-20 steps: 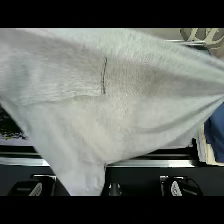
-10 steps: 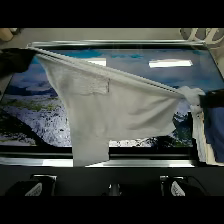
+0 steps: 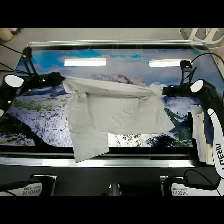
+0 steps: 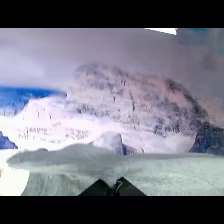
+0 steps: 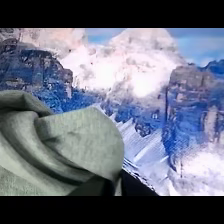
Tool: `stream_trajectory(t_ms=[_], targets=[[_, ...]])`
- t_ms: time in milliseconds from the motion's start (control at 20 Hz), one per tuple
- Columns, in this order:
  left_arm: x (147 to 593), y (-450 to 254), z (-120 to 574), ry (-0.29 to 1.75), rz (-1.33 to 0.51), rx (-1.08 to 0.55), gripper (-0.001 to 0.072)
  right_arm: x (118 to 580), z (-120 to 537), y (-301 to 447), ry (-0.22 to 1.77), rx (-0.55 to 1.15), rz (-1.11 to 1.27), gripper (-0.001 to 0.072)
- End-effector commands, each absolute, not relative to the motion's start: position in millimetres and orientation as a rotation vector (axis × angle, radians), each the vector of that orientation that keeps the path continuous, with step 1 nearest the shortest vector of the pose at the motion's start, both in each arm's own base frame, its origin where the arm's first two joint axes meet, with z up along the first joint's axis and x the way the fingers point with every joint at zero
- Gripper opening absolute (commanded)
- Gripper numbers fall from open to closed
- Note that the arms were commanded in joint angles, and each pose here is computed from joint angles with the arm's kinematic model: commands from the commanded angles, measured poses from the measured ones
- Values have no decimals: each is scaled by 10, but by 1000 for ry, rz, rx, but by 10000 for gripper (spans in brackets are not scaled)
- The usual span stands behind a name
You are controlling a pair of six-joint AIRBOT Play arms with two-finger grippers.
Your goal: Fold the shirts.
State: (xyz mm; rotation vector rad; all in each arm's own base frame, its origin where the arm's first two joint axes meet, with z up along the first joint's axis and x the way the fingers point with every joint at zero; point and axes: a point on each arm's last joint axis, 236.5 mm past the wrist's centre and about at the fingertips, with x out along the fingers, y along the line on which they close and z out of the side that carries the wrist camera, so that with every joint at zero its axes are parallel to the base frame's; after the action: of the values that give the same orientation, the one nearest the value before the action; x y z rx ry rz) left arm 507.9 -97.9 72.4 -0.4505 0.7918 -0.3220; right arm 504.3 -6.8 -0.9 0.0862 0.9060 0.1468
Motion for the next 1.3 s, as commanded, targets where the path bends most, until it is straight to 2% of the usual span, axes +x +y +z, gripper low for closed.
stream_trajectory(t_ms=[0,50,100,300,350,400,450,600,850,1050,1100,1150,1250], targets=[[4818,-1075,172,1043,-330,-572,466,5020,-99,9,950,160,174,417],[4658,-1001,159,1117,-352,-563,543,4911,-3,-63,981,146,200,507],[4459,-834,118,1208,-355,-537,494,4750,68,-191,1027,127,229,506],[3412,-302,-360,1628,-249,-504,484,3760,-178,-533,1352,192,345,454],[3229,-340,-487,1675,-245,-522,442,3553,-279,-520,1417,220,371,454],[3088,-426,-621,1700,-255,-546,440,3383,-386,-469,1469,233,402,457],[2994,-532,-727,1712,-276,-572,440,3267,-472,-416,1503,240,424,493],[2891,-781,-965,1706,-278,-655,440,3128,-623,-346,1538,267,436,507],[3042,-975,-1061,1634,-280,-622,435,3091,-685,-492,1560,200,402,512],[3245,-988,-1135,1565,-200,-639,429,3091,-819,-606,1586,178,359,620],[3268,-987,-1126,1558,-196,-646,256,3117,-859,-553,1583,210,370,621],[3280,-990,-1106,1552,-210,-637,20,3155,-907,-504,1576,241,380,621],[3328,-990,-1040,1528,-229,-617,25,3219,-996,-437,1566,291,389,620]])
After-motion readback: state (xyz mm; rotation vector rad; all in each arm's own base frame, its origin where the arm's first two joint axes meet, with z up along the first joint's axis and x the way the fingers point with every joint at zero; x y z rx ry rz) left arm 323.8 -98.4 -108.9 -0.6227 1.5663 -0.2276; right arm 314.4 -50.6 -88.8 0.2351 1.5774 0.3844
